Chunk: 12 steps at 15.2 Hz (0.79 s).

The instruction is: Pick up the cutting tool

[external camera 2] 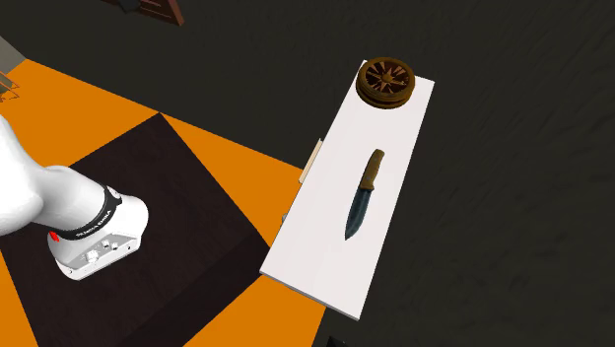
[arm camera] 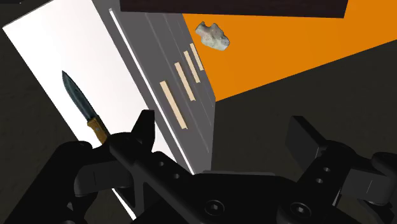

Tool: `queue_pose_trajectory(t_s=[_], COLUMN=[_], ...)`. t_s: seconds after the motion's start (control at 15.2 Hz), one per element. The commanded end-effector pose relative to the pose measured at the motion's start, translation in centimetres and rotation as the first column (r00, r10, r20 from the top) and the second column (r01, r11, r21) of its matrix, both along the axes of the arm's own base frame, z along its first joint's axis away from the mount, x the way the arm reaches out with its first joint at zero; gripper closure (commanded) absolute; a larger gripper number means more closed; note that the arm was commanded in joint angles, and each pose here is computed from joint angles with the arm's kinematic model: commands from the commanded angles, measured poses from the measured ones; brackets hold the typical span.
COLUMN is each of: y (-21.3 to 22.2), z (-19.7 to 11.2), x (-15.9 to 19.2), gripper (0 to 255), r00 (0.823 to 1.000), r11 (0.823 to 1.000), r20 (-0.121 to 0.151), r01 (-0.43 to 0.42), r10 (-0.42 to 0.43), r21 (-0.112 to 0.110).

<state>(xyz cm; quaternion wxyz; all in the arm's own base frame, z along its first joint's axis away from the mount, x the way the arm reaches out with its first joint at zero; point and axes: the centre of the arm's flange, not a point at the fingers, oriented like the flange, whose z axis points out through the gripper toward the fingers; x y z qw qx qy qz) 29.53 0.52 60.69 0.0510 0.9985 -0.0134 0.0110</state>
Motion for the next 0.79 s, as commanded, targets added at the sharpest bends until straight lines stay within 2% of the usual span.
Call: queue_pose_trajectory(t_s=[0.0, 0.73], y=[0.0, -9.8], z=[0.0, -9.5], x=[0.0, 5.6], gripper=[0, 0], r00=[1.0, 0.999], r11=[1.0, 0.998], r20=[0.0, -0.007], r01=[0.0, -0.052], r10=[0.0, 0.052], r21=[0.0, 0.023])
